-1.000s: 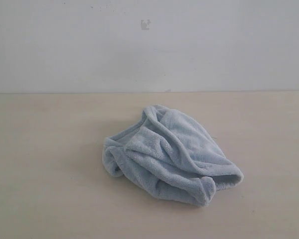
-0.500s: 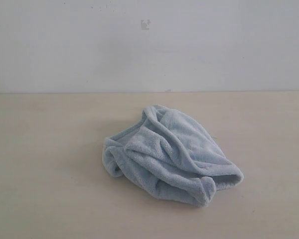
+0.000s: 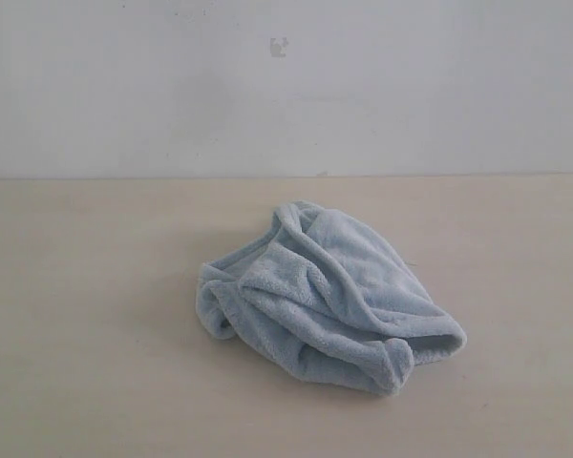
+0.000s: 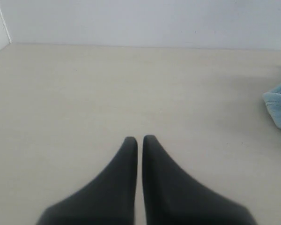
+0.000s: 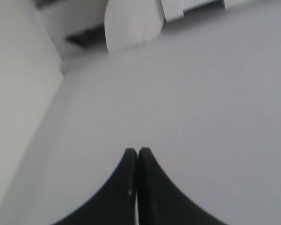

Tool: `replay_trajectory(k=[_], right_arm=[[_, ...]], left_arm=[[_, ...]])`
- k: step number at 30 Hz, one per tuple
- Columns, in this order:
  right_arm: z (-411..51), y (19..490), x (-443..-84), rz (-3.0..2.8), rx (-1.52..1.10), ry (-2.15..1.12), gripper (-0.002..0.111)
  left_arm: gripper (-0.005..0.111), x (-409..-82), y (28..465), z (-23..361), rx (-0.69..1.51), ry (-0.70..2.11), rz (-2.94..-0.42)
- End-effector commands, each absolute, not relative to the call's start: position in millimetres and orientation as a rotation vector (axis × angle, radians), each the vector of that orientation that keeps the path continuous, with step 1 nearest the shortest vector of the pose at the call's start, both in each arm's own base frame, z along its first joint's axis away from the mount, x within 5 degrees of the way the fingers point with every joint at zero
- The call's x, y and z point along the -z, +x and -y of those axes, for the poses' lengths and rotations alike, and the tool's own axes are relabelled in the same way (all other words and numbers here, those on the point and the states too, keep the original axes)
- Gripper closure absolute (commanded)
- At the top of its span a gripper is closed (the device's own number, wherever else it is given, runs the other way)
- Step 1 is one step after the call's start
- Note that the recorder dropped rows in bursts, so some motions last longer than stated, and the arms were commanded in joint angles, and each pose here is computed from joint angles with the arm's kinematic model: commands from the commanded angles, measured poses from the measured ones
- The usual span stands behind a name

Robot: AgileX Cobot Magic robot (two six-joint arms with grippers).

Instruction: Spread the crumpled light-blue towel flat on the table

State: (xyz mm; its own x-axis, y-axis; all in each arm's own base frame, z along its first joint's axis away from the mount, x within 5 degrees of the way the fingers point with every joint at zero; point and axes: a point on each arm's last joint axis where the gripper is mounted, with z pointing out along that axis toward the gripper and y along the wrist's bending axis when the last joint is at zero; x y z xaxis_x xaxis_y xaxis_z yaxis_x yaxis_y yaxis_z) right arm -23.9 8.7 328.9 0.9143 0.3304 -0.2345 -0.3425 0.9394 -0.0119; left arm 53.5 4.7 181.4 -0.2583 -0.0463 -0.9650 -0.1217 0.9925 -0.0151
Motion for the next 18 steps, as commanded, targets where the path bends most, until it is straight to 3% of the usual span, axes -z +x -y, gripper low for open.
replay_trajectory(k=[1,5,8,11,15,18], right_arm=[[-7.3,-59.1,-389.2,-0.152,-0.397,-0.046,0.108],[-4.1,-60.0,-423.1,-0.449,-0.124,-0.011,0.108],[-1.9,-11.3,-429.5,-0.761,0.204,-0.104,0.108],[-3.1,69.2,-403.1,-1.109,0.360,-0.277,0.108],[-14.6,168.0,-333.8,-1.528,0.280,-0.424,0.108],[-20.0,220.7,-281.0,-1.789,0.133,-0.338,0.108]], left_arm=[[0.103,-181.8,53.2,-4.7,-0.078,-0.116,-1.829],[0.103,-181.8,53.2,-4.7,-0.078,-0.116,-1.829],[0.103,-181.8,53.2,-4.7,-0.078,-0.116,-1.829],[0.103,-181.8,53.2,-4.7,-0.078,-0.116,-1.829],[0.103,-181.8,53.2,-4.7,-0.078,-0.116,-1.829],[0.103,-181.8,53.2,-4.7,-0.078,-0.116,-1.829]])
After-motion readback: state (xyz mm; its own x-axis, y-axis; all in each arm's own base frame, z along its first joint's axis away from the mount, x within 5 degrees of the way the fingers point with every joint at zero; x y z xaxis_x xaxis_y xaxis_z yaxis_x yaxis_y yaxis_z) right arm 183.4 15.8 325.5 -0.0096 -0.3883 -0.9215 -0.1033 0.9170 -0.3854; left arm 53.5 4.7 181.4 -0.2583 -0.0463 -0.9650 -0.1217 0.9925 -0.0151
